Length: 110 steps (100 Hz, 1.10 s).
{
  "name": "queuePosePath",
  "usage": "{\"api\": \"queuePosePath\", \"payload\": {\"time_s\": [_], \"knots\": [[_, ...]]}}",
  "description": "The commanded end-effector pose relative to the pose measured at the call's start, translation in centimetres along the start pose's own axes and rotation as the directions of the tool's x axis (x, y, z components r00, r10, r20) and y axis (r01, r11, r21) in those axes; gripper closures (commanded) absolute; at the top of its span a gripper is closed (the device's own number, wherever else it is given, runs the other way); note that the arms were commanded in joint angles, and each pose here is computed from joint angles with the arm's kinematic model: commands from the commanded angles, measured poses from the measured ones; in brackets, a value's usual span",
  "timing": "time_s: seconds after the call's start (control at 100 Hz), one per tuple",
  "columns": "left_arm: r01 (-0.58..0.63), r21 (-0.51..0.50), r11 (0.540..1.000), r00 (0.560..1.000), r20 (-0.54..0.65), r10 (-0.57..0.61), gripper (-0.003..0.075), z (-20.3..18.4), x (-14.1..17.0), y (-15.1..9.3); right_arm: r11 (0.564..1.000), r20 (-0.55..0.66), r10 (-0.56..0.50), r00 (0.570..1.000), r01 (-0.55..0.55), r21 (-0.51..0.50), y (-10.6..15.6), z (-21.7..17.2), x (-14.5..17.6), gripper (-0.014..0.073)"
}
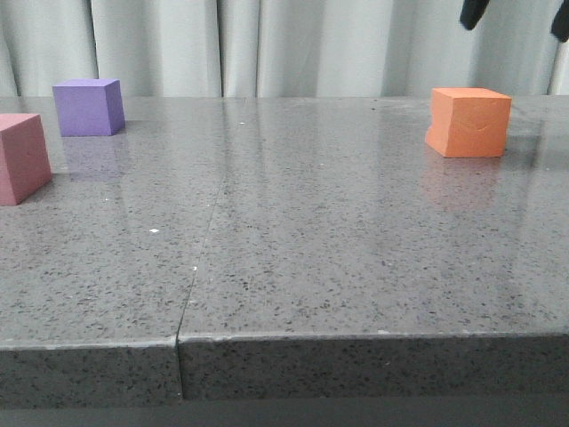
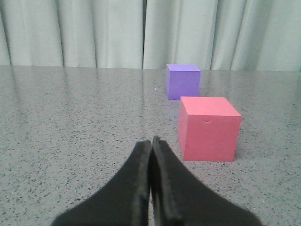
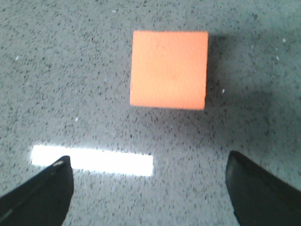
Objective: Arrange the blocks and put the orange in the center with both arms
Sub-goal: 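Lower the open right gripper over the orange cube and close on it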
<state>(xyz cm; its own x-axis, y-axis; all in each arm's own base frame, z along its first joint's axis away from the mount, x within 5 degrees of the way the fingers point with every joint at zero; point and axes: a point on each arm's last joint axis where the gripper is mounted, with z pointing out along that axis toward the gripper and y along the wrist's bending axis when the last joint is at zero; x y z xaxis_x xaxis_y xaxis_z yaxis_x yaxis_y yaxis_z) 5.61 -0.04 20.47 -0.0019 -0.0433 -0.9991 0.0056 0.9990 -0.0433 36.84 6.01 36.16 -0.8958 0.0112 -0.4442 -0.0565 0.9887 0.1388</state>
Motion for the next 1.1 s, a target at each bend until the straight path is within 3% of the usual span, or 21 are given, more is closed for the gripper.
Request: {"api": "queuePosePath", "payload": {"time_s": [0.0,0.19,0.73,0.95,1.09], "knots": [[0.008,0.002,1.000,0.997,0.073,-0.008,0.0741,-0.1,0.4,0.0,1.000,0.081,-0.015,0.997,0.015,0.000,0.2,-1.8,-1.4,-0.0052],[0.008,0.002,1.000,0.997,0.073,-0.008,0.0741,-0.1,0.4,0.0,0.998,0.081,-0.036,0.996,0.031,0.055,-0.2,0.1,-3.2,-0.0052],[0.008,0.002,1.000,0.997,0.073,-0.008,0.0741,-0.1,0.4,0.0,0.998,0.018,-0.029,0.999,0.027,0.061,-0.7,7.2,-4.3,-0.0052],[0.008,0.002,1.000,0.997,0.073,-0.008,0.0741,-0.1,0.4,0.0,0.998,0.012,-0.028,1.000,0.027,0.062,-0.8,8.1,-4.4,-0.0047],[0.008,0.002,1.000,0.997,0.073,-0.008,0.0741,-0.1,0.4,0.0,0.998,0.015,-0.028,1.000,0.027,0.062,-0.8,8.1,-4.4,0.0071]]}}
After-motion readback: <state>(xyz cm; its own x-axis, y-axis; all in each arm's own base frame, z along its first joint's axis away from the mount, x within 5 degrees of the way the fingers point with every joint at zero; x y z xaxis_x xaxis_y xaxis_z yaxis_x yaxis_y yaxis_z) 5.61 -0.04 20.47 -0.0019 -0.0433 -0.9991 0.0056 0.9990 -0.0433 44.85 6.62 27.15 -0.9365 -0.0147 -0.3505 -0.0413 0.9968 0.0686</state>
